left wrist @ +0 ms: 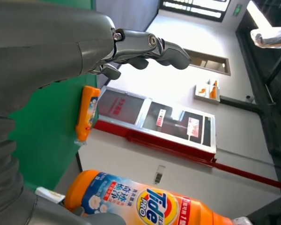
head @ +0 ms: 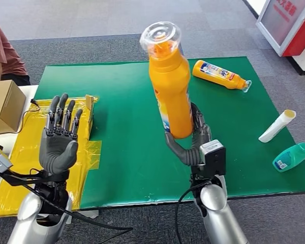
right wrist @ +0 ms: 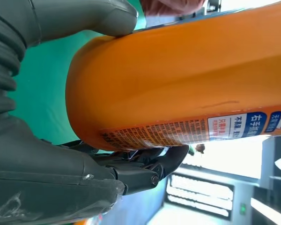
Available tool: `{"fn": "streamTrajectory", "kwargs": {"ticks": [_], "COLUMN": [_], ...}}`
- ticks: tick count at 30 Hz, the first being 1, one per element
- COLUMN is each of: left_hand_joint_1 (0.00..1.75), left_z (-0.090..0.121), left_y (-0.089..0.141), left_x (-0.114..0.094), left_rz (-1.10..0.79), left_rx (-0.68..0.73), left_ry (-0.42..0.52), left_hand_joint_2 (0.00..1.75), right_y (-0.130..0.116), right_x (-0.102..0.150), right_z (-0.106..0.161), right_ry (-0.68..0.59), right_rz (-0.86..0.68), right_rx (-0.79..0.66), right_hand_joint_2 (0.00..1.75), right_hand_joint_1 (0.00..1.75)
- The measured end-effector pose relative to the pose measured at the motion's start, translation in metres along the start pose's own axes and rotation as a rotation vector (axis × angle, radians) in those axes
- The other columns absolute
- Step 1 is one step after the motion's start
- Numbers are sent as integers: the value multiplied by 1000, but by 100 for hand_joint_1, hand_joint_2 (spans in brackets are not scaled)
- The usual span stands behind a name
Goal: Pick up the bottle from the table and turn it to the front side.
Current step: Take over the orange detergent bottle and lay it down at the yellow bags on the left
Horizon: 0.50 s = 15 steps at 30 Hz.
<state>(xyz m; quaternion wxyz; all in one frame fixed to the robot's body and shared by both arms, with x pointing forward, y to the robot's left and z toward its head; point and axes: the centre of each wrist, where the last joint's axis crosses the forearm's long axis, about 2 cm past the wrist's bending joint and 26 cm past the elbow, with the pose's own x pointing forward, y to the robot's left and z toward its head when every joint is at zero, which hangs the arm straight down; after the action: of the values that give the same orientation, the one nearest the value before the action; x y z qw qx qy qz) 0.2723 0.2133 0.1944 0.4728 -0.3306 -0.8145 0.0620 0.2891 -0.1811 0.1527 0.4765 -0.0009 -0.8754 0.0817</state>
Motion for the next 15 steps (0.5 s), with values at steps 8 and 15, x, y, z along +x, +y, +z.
{"fn": "streamTrajectory", "kwargs": {"ticks": [8,15], "left_hand_joint_1": [0,0], "left_z": [-7,-19], "left_y": [-7,-21], "left_x": [-6,-13], "left_rz": [76,188], "left_rx": [-56,-177], "left_ry": [31,72], "left_hand_joint_2": [175,175], "right_y": [16,27], "right_x": [8,3], "right_z": [-1,-3], "right_ry": [-84,-182], "right_rz": [132,365], "right_rx": [-22,-81], "right_hand_joint_2": [175,175], "right_hand_joint_1": [175,175]}}
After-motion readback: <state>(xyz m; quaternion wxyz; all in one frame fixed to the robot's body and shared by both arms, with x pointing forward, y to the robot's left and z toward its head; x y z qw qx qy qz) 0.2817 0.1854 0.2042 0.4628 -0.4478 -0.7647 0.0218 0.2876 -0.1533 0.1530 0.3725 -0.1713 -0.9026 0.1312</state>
